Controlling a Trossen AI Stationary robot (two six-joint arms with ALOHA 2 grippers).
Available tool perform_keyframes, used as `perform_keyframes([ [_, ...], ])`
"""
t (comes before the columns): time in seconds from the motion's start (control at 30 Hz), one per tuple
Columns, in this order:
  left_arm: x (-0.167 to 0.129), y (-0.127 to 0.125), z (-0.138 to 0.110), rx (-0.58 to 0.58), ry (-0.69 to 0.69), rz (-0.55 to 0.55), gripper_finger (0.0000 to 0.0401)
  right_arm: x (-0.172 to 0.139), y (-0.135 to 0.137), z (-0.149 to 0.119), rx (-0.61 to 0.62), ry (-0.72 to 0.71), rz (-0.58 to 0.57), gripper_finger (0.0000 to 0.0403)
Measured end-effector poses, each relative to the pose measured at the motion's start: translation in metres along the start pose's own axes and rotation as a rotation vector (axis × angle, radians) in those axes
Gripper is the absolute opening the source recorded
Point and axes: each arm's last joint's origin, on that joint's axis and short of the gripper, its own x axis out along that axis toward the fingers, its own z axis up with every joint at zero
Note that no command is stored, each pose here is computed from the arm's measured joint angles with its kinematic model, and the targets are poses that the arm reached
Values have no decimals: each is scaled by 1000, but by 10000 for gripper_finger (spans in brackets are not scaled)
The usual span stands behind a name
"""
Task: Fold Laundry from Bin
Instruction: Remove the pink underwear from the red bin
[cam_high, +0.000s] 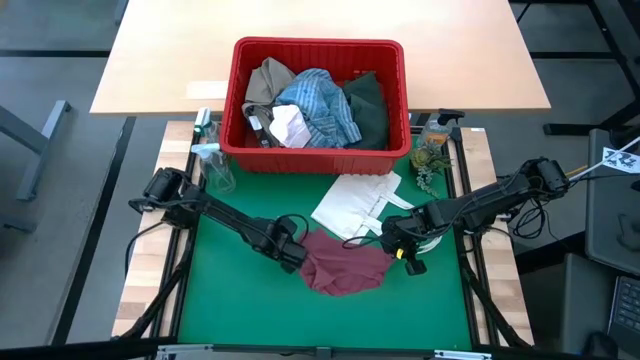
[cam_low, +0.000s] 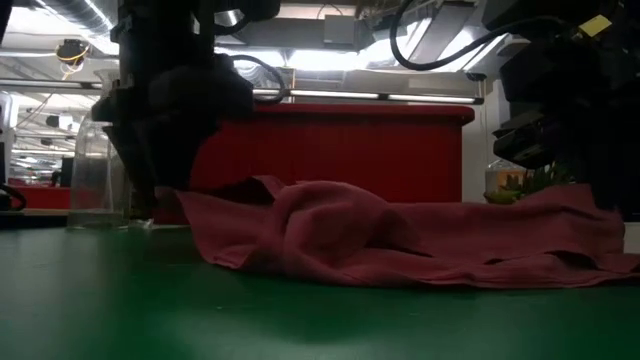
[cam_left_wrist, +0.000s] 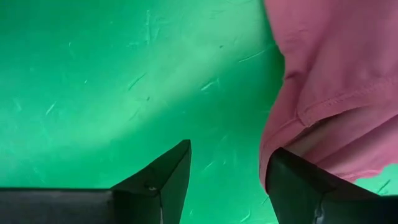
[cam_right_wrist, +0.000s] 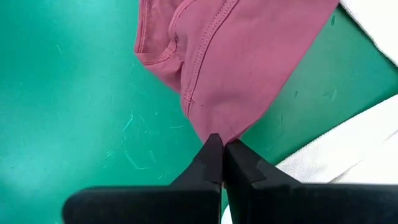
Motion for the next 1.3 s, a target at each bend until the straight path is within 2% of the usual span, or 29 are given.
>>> perform_keyframes([
  [0.23,0,0,0,85,-4,-2,187,0,0,0,0,0,0,1],
  [0.57,0,-1,0,83,-35,7,187,0,0,0,0,0,0,1],
  [0.87,-3,-9,-1,109,-205,-9,187,0,0,0,0,0,0,1],
  [1.17,-3,-10,-4,217,-174,-8,187,0,0,0,0,0,0,1],
  [1.23,-3,-10,-4,213,-174,-9,187,0,0,0,0,0,0,1],
  [1.3,-3,-10,-3,153,-176,-19,187,0,0,0,0,0,0,1],
])
